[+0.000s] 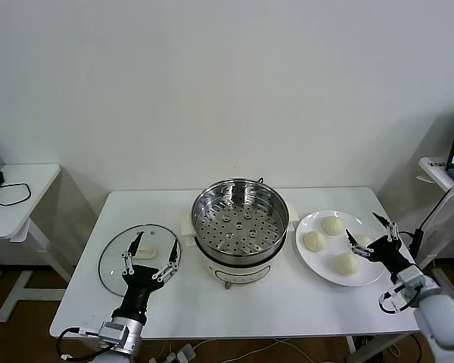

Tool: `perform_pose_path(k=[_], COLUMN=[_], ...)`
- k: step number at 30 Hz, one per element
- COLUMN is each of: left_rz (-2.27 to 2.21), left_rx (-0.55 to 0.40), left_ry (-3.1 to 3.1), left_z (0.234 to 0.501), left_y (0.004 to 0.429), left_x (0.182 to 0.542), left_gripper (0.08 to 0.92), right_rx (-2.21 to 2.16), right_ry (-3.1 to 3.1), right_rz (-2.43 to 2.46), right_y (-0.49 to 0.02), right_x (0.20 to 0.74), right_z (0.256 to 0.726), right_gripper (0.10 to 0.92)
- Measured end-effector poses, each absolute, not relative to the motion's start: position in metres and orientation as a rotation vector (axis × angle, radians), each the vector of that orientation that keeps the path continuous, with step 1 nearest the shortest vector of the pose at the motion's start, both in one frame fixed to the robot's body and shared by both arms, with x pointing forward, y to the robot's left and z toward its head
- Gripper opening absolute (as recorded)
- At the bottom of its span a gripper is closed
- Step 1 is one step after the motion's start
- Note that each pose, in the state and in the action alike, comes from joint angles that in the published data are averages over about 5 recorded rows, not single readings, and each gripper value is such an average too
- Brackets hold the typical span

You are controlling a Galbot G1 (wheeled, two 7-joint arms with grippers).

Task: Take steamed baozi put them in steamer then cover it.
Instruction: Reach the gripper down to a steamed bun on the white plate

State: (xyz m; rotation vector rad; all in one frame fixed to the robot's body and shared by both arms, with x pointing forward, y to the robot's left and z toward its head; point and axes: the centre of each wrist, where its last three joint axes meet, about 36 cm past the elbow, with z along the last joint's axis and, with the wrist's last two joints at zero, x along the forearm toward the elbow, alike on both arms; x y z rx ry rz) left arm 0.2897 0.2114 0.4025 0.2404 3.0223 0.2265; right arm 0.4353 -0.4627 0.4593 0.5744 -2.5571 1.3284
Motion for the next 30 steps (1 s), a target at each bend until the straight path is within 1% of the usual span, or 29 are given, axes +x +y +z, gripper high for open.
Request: perform_pose_path(k=[10,20,23,30], left_rz=[0.228,0.23,0.23,0.237], left_rx=[0.26,0.268,0.274,0.27], left_ry=[3.021,3.033,3.036,3.045], left_z=[0.4,0.395,0.393,0.39], left_y=[0.206,0.202,0.201,0.203], left_x=[0.29,0.292,0.291,0.292], left_gripper=[0.823,0.823,0.823,0.823], right_rx=[0.943,1.056,1.073,1.104], right_ry=[-2.085,-1.737,-1.659,-1.528], right_rz=[1.494,1.499,1.486,1.452], right_y=[-0.467,-0.463,-0.458,-0.443], right_x=[0.543,0.637,0.656,0.688], right_z=[0.509,0.552,0.552,0.536], right_gripper=[0.823,0.823,0.823,0.823])
